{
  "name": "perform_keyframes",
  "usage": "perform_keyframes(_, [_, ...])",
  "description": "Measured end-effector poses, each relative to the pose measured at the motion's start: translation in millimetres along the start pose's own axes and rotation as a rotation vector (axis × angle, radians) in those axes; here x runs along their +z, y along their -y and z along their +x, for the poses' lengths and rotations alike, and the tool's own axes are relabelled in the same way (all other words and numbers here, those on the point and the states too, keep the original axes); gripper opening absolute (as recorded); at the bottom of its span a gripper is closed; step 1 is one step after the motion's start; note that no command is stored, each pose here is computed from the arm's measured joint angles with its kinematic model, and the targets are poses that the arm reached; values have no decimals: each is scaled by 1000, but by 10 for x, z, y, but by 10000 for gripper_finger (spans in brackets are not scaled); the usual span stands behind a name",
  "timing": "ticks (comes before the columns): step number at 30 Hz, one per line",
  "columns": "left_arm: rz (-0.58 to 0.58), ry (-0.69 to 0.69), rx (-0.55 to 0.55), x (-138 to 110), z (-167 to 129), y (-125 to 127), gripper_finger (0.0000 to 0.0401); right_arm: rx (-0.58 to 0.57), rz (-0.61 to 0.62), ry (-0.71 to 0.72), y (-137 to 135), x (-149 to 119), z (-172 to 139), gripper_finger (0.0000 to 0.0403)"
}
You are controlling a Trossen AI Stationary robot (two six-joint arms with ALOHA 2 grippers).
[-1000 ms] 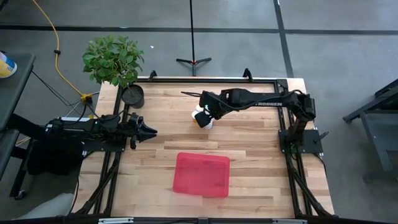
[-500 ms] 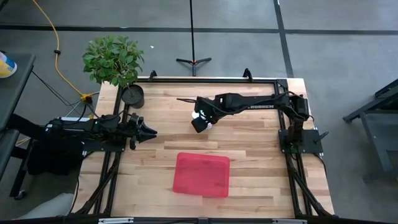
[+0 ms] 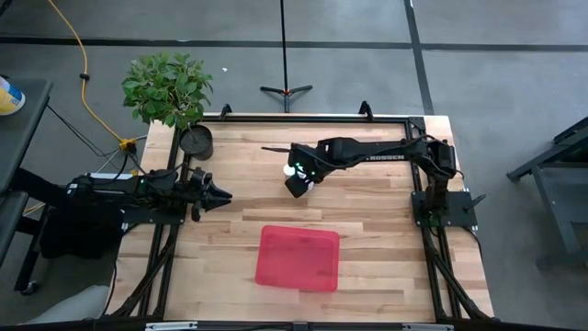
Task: Pick and place pill bottles into a basket
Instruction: Put the white pill bottle into the red bin
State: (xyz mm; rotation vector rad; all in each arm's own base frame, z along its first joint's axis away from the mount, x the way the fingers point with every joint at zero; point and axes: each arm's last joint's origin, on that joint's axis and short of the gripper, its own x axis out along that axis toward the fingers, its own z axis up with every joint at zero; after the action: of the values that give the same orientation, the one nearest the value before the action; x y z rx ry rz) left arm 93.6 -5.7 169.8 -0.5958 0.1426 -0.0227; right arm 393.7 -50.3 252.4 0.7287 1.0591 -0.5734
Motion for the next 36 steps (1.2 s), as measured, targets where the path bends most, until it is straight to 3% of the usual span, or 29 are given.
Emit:
perform_keyframes(12, [0,-8,-10,-3,0,3,145,-71,173,-61,176,91,207,317])
perform_keyframes(25, [8,-8,-10,-3,0,2,145,-50,180,-137,94,18,483,317])
perform_keyframes(36, [19,-8,-10,-3,0,2,145,-83,215,-80,115,55,486,317])
